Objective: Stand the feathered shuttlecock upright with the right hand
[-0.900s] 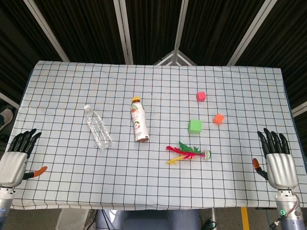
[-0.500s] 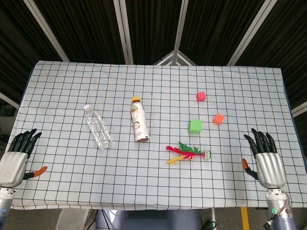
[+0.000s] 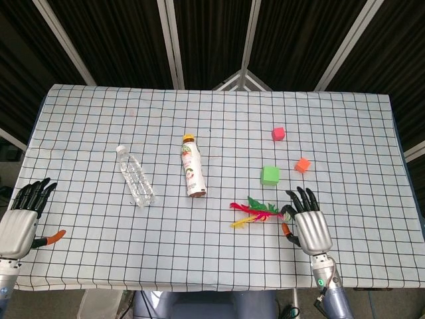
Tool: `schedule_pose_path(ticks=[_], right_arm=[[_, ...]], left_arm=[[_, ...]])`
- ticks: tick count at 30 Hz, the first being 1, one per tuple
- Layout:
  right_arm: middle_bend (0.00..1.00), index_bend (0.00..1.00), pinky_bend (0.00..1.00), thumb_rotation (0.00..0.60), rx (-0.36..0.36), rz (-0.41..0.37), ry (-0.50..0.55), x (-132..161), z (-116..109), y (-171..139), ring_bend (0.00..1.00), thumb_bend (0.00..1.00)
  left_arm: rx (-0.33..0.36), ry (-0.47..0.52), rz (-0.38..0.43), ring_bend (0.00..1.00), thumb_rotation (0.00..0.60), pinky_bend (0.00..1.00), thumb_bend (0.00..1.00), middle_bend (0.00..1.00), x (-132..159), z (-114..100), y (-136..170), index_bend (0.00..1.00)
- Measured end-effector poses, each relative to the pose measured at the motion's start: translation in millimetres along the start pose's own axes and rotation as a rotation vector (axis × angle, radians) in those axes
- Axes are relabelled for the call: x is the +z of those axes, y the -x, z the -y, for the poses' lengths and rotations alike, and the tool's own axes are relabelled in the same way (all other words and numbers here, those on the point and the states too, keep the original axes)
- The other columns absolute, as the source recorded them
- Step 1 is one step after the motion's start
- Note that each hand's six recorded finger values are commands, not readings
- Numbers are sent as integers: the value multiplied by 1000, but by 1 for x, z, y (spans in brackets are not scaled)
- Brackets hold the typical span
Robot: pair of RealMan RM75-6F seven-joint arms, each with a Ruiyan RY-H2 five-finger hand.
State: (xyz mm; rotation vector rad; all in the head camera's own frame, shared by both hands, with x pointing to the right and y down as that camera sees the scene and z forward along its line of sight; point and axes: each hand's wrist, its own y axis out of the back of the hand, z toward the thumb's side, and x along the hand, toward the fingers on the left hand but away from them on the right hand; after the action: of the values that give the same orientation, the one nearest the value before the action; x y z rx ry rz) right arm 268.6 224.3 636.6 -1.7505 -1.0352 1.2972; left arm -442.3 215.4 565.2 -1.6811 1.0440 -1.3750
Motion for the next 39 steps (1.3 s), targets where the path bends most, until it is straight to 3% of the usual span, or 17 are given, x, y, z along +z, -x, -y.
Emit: schedule_pose_path(ticks=[11, 21, 39], right_arm=[[189, 488, 0, 600, 30, 28, 44, 19, 41, 11, 0, 416], [196, 499, 0, 600, 28, 13, 74, 37, 52, 18, 0, 415], [234, 584, 0, 600, 36, 40, 87, 37, 68, 26, 0, 416]], left_arm=[[-7, 6, -2, 0, 600, 0, 0, 0, 0, 1, -1, 0], [-7, 9, -5, 0, 600, 0, 0, 0, 0, 1, -1, 0], [-14, 17, -9, 0, 600, 0, 0, 0, 0, 2, -2, 0]])
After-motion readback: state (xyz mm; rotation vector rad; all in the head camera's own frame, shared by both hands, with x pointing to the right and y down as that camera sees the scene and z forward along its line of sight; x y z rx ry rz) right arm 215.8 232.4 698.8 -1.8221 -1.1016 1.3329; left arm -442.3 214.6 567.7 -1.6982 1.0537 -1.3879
